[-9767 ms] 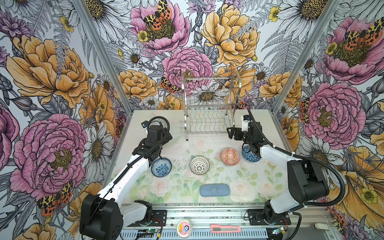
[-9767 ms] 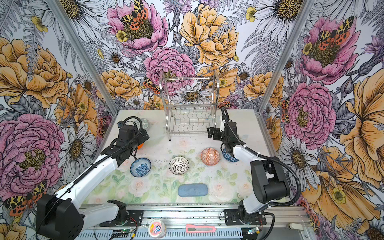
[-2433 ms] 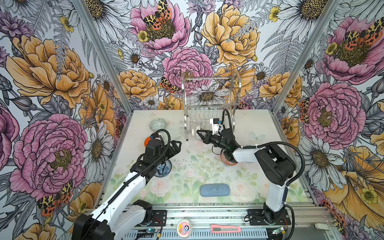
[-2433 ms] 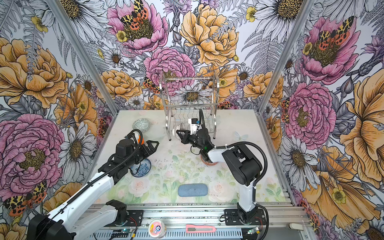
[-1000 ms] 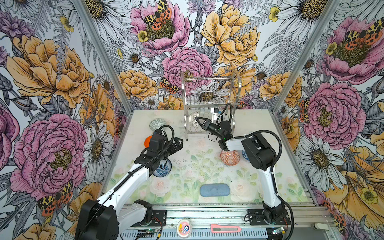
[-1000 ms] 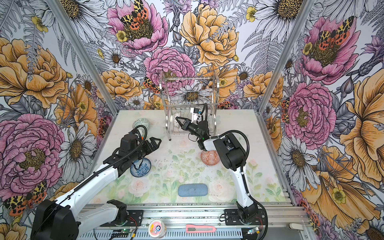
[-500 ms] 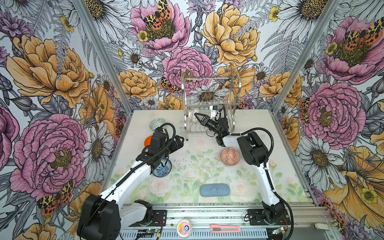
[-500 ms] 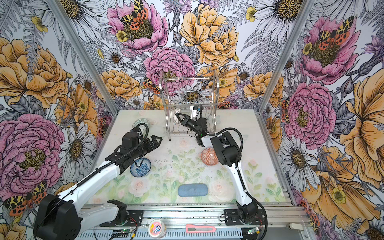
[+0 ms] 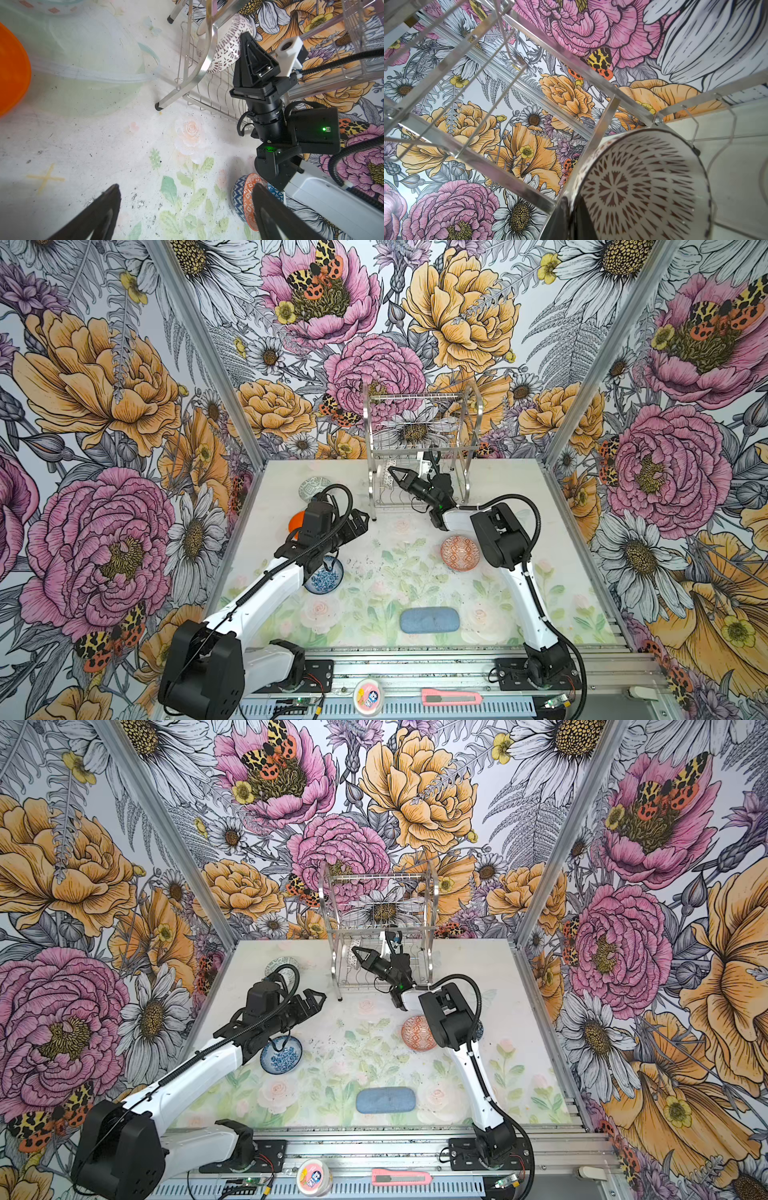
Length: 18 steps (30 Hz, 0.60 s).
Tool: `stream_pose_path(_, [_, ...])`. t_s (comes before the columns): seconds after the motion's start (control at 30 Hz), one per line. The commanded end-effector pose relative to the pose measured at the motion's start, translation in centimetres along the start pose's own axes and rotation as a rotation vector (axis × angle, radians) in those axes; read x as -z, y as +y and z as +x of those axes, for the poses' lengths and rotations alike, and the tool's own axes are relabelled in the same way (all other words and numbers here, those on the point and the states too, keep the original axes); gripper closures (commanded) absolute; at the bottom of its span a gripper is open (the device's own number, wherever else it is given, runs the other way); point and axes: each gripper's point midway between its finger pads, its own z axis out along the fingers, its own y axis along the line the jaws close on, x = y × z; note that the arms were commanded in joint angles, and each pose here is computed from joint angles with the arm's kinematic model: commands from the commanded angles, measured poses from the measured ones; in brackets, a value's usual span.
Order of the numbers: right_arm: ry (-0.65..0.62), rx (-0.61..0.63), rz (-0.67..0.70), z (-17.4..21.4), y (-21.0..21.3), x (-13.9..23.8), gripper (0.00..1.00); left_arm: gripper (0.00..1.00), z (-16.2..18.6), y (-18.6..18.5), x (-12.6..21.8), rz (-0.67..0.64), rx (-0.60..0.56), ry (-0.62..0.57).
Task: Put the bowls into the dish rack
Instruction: 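Lower the bowl upright between the rack's wire dividers with the right gripper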
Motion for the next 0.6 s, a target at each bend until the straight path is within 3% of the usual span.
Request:
stream_pose_path(0.0, [-0.061, 0.057, -0.072, -2.4, 1.9, -0.8, 1.00, 0.01, -1.2, -1.2, 0.1, 0.037, -0.028, -0.019])
stream_pose_path(0.57, [-0.042, 0.073, -0.055, -2.5, 0.2, -2.7, 1.00, 0.01, -1.2, -0.9, -0.2, 0.040, -0.027, -0.010])
